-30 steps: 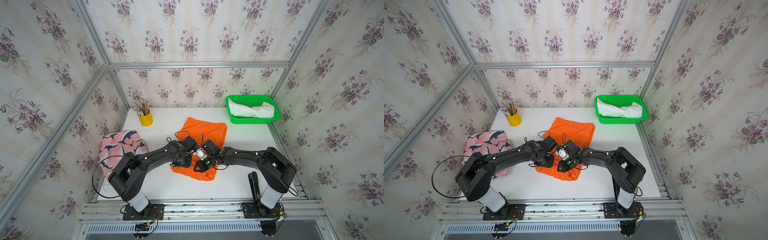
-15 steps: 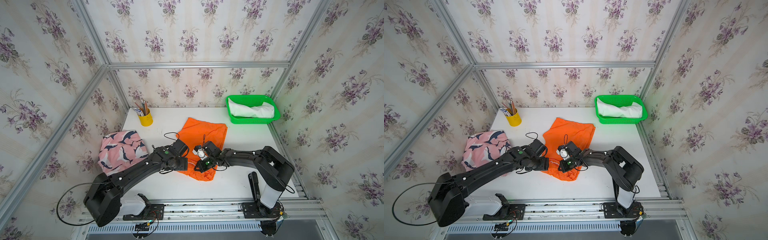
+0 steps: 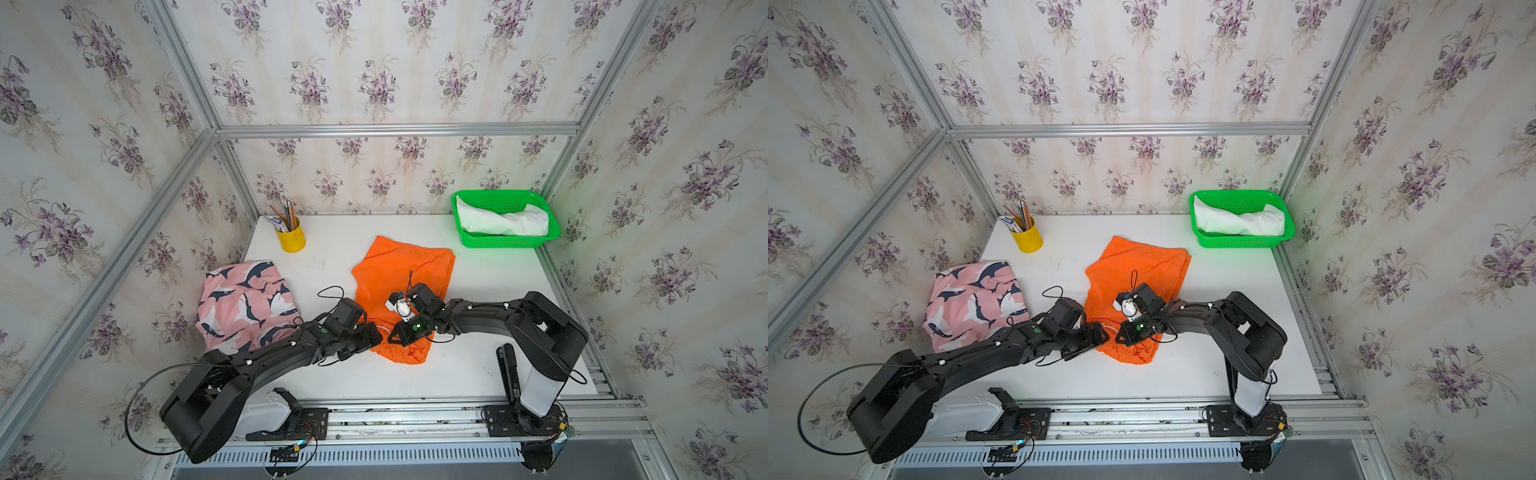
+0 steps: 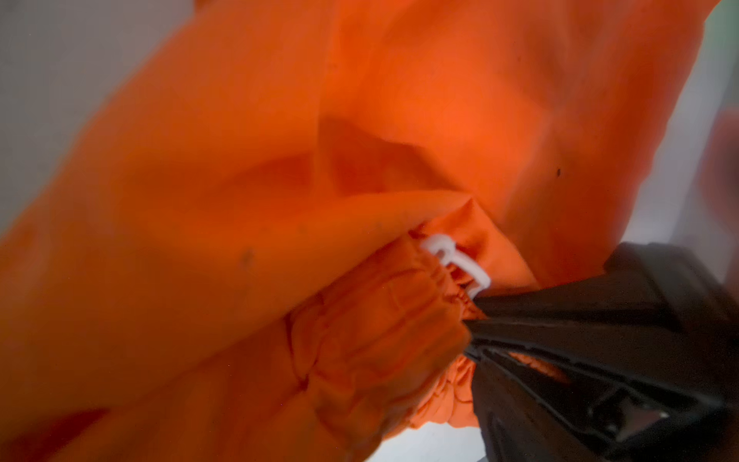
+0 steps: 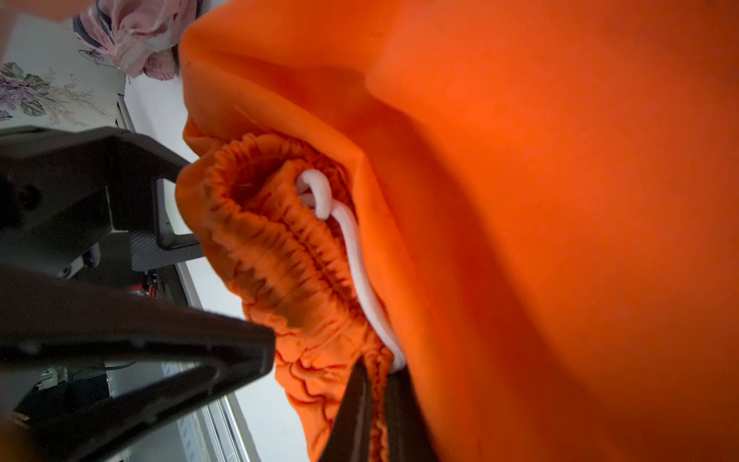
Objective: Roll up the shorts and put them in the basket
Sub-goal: Roll the shorts at the center of the board.
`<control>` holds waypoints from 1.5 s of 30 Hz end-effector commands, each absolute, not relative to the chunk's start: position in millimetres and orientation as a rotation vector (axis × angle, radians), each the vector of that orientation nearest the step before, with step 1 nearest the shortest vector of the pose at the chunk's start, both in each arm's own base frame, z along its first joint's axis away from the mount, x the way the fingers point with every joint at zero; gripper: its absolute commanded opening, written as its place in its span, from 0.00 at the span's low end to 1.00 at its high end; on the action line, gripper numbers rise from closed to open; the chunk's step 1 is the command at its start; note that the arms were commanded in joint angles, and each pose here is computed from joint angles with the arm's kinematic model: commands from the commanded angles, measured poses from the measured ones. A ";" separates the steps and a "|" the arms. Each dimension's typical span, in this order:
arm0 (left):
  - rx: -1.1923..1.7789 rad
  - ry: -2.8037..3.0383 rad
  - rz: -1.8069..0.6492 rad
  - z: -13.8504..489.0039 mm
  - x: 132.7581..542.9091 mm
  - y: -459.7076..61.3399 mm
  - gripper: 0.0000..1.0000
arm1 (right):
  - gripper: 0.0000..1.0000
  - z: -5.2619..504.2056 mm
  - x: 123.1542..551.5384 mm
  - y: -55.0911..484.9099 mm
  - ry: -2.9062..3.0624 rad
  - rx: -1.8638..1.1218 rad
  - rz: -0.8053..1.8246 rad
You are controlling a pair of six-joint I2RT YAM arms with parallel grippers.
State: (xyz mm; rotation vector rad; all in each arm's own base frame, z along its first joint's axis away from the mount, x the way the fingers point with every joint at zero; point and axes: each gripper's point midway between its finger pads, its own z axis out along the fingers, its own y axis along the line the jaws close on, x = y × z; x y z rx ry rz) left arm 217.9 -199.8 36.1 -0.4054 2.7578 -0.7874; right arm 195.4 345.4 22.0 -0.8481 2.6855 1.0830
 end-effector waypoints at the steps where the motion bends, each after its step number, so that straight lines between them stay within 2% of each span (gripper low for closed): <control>1: -0.435 2.721 -0.805 37.5 227.1 -198.2 0.84 | 0.00 4.0 176.7 322.6 2.815 -0.886 0.994; 5: -0.432 2.721 -0.795 38.6 228.9 -194.2 0.72 | 0.00 6.9 177.5 321.3 2.809 -0.890 0.994; 9: -0.436 2.759 -0.677 33.6 227.7 -180.8 0.57 | 0.00 14.3 181.8 320.6 2.781 -0.903 0.970; 10: -0.431 2.765 -0.663 32.8 227.5 -179.4 0.56 | 0.01 15.7 183.1 319.8 2.776 -0.901 0.959; 11: -0.424 2.770 -0.650 33.3 228.4 -178.5 0.50 | 0.03 17.0 184.3 319.3 2.772 -0.903 0.948; 13: -0.398 2.783 -0.637 34.4 228.8 -179.4 0.43 | 0.07 21.2 186.3 318.8 2.755 -0.905 0.935; 15: -0.385 2.793 -0.625 35.3 229.7 -179.3 0.39 | 0.16 29.1 193.3 315.8 2.725 -0.890 0.883; 20: -0.362 2.806 -0.624 43.5 230.3 -181.6 0.34 | 0.42 71.6 217.1 297.7 2.574 -0.862 0.613; 24: -0.350 2.825 -0.637 48.5 228.6 -184.2 0.33 | 0.47 109.5 222.6 290.4 2.391 -0.908 0.462; 27: -0.340 2.838 -0.659 52.2 226.7 -187.6 0.33 | 0.55 127.9 203.5 307.2 2.222 -1.040 0.405; 32: -0.340 2.852 -0.691 57.5 226.1 -192.4 0.33 | 0.63 122.0 181.3 335.4 2.066 -1.175 0.295; 35: -0.337 2.867 -0.715 60.3 224.3 -195.7 0.33 | 0.76 114.4 173.4 350.1 1.961 -1.219 0.204; 40: -0.343 2.880 -0.738 63.8 223.5 -197.2 0.33 | 0.83 94.6 166.2 360.4 1.813 -1.270 0.065; 45: -0.338 2.911 -0.794 65.1 219.0 -203.0 0.32 | 0.85 74.2 169.1 361.7 1.704 -1.307 -0.073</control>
